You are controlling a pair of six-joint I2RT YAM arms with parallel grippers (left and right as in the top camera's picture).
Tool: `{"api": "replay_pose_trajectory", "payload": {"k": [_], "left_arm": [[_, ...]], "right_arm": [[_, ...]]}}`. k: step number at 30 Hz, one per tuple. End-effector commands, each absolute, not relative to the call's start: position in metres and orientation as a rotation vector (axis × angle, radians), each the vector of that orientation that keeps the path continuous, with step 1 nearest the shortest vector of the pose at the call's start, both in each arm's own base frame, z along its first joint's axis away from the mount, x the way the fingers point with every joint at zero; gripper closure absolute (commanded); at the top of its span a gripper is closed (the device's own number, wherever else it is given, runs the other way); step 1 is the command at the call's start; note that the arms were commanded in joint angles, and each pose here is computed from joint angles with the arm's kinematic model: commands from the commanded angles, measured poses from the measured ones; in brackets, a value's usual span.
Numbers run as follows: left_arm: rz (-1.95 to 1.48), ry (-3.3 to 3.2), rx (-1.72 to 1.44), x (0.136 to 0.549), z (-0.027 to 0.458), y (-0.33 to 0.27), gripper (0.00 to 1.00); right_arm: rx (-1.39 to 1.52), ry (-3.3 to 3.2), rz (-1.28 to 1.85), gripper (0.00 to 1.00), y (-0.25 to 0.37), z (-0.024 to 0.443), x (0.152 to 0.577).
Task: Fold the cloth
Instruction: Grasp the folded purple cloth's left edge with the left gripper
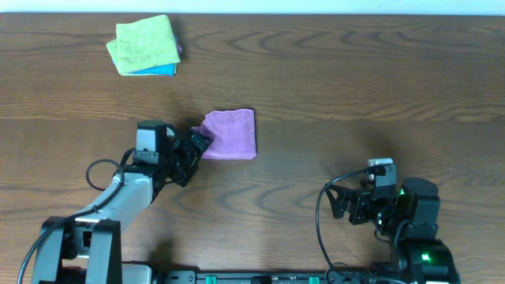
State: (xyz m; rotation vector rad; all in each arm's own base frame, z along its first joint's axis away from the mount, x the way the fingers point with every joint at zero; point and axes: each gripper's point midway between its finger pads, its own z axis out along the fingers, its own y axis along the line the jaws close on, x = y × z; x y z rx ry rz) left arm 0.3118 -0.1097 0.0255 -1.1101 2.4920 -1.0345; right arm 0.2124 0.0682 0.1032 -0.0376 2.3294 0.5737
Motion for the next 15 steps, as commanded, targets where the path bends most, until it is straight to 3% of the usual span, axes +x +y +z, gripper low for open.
{"api": "replay_pose_trajectory", "payload": {"k": [1,15], "left_arm": [[-1.015,2.492,-1.206,0.304,0.013,-0.105,0.05],[-1.044,2.489,-1.231,0.314,-0.017,-0.112,0.02]], "right_arm": [[-0.012,2.329,0.567,0.01,0.065,0.103,0.213],[-0.012,2.329,0.567,0.01,0.065,0.103,0.213]]}}
